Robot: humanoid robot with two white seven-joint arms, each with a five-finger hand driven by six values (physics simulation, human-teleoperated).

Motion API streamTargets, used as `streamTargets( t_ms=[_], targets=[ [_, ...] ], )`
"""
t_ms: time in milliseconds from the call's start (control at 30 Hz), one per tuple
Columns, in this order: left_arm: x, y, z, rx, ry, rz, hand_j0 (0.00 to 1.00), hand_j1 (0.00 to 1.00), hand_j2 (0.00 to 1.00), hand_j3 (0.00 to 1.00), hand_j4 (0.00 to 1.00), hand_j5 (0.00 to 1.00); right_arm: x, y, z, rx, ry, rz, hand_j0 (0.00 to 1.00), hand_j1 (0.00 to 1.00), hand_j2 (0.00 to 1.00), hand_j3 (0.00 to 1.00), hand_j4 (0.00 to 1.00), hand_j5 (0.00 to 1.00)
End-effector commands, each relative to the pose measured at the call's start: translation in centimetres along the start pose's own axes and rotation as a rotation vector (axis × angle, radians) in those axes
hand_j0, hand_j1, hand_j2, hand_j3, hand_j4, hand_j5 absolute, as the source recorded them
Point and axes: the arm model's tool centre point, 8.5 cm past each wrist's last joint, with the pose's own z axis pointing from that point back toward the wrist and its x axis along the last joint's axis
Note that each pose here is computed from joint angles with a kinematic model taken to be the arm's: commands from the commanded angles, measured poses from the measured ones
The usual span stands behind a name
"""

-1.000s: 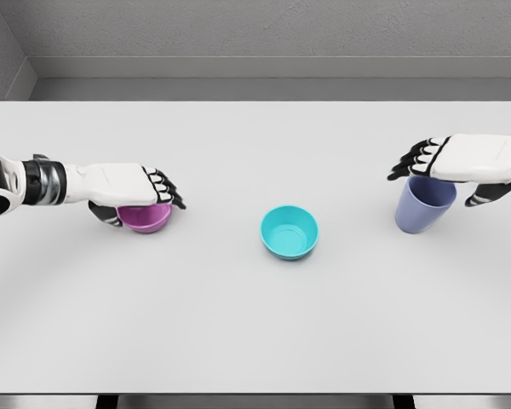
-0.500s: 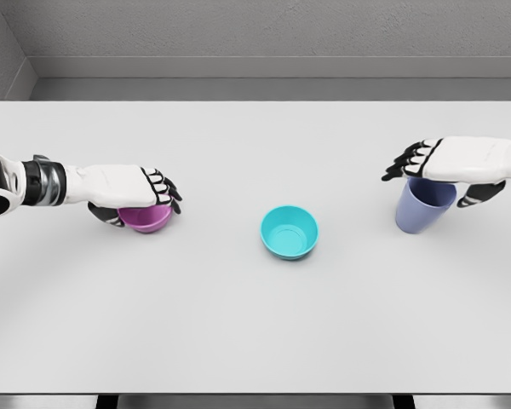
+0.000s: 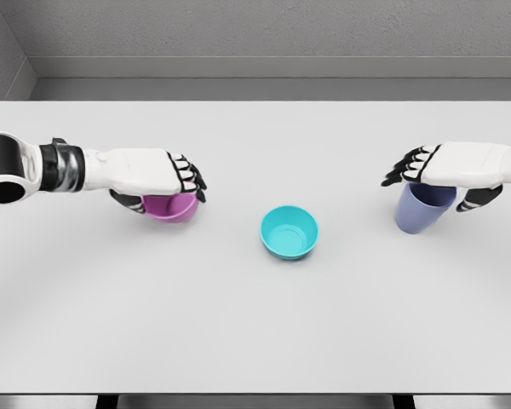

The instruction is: Stacking bowl and cup with both arms

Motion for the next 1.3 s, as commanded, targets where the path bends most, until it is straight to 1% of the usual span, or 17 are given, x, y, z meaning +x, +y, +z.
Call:
streamTargets(
  t_ms=[0, 100, 133, 200, 333, 433, 500, 567, 667, 733, 800, 867, 900, 933, 1000, 1033, 1267],
  targets=[
    [0.8, 0.9, -0.9, 0.031, -0.032, -0.003, 0.70, 0.70, 0.70, 0.70, 0.70, 0.70, -0.2, 0.1, 0.1, 0.000, 0.006, -0.007, 1.00, 1.00, 1.00, 1.00, 1.00, 1.00],
    [1.3, 2.1, -1.8, 0.056, -0.053, -0.017, 0.70, 0.70, 0.70, 0.70, 0.70, 0.70, -0.2, 0.1, 0.1, 0.000, 0.006, -0.007, 1.00, 1.00, 1.00, 1.00, 1.00, 1.00],
    [1.7, 3.0, -2.3, 0.074, -0.069, -0.033, 0.70, 0.70, 0.70, 0.70, 0.70, 0.70, -0.2, 0.2, 0.1, 0.001, 0.006, -0.009, 1.00, 1.00, 1.00, 1.00, 1.00, 1.00],
    [2.7, 4.1, -2.8, 0.096, -0.096, -0.058, 0.70, 0.70, 0.70, 0.70, 0.70, 0.70, -0.2, 0.2, 0.1, 0.002, 0.007, -0.010, 1.00, 1.00, 1.00, 1.00, 1.00, 1.00],
    [3.5, 5.4, -4.1, 0.123, -0.127, -0.072, 0.70, 0.70, 0.70, 0.70, 0.70, 0.70, -0.2, 0.2, 0.1, 0.002, 0.007, -0.010, 1.00, 1.00, 1.00, 1.00, 1.00, 1.00],
    [4.7, 7.1, -5.6, 0.143, -0.170, -0.102, 0.70, 0.70, 0.70, 0.70, 0.70, 0.70, -0.2, 0.1, 0.1, 0.001, 0.008, -0.009, 1.00, 1.00, 1.00, 1.00, 1.00, 1.00],
    [5.0, 7.7, -6.1, 0.153, -0.181, -0.109, 0.70, 0.70, 0.70, 0.70, 0.70, 0.70, -0.2, 0.1, 0.1, -0.001, 0.007, -0.008, 1.00, 1.00, 1.00, 1.00, 1.00, 1.00],
    [5.6, 8.8, -7.0, 0.166, -0.201, -0.124, 0.70, 0.70, 0.70, 0.70, 0.70, 0.70, -0.2, 0.0, -0.1, -0.003, 0.003, -0.008, 1.00, 1.00, 1.00, 1.00, 1.00, 1.00],
    [6.2, 9.0, -7.9, 0.165, -0.219, -0.126, 0.70, 0.70, 0.70, 0.70, 0.70, 0.70, -0.1, 0.0, -0.1, -0.004, 0.002, -0.008, 1.00, 1.00, 1.00, 1.00, 1.00, 1.00],
    [6.6, 9.1, -8.8, 0.151, -0.231, -0.134, 0.70, 0.70, 0.70, 0.70, 0.70, 0.70, -0.1, 0.0, -0.1, -0.004, 0.002, -0.008, 1.00, 1.00, 1.00, 1.00, 1.00, 1.00],
    [6.4, 9.2, -9.2, 0.149, -0.229, -0.130, 0.70, 0.70, 0.70, 0.70, 0.70, 0.70, -0.3, 0.1, -0.3, -0.005, 0.003, -0.014, 1.00, 1.00, 1.00, 1.00, 1.00, 1.00],
    [6.6, 9.2, -10.0, 0.140, -0.222, -0.145, 0.70, 0.70, 0.70, 0.70, 0.70, 0.70, -0.2, 0.3, -0.5, -0.001, 0.000, -0.017, 1.00, 1.00, 1.00, 1.00, 1.00, 1.00],
    [6.4, 9.0, -10.6, 0.129, -0.214, -0.142, 0.70, 0.70, 0.70, 0.70, 0.70, 0.70, -0.2, 0.4, -0.6, 0.001, -0.002, -0.019, 1.00, 1.00, 1.00, 1.00, 1.00, 1.00],
    [6.6, 8.7, -11.0, 0.114, -0.221, -0.144, 0.70, 0.70, 0.70, 0.70, 0.70, 0.70, -0.3, 0.4, -0.5, 0.002, 0.000, -0.021, 1.00, 1.00, 1.00, 1.00, 1.00, 1.00],
    [7.1, 8.8, -11.4, 0.114, -0.232, -0.148, 0.71, 0.71, 0.71, 0.71, 0.71, 0.71, -0.4, 0.4, -0.5, 0.002, 0.004, -0.024, 1.00, 1.00, 1.00, 1.00, 1.00, 1.00],
    [7.3, 8.5, -11.7, 0.103, -0.241, -0.149, 0.71, 0.71, 0.71, 0.71, 0.71, 0.71, -0.4, 0.4, -0.6, 0.001, 0.003, -0.025, 1.00, 1.00, 1.00, 1.00, 1.00, 1.00],
    [7.4, 8.4, -11.8, 0.099, -0.245, -0.148, 0.73, 0.73, 0.73, 0.73, 0.73, 0.73, -0.4, 0.6, -0.7, 0.004, 0.000, -0.027, 1.00, 1.00, 1.00, 1.00, 1.00, 1.00]
  ],
)
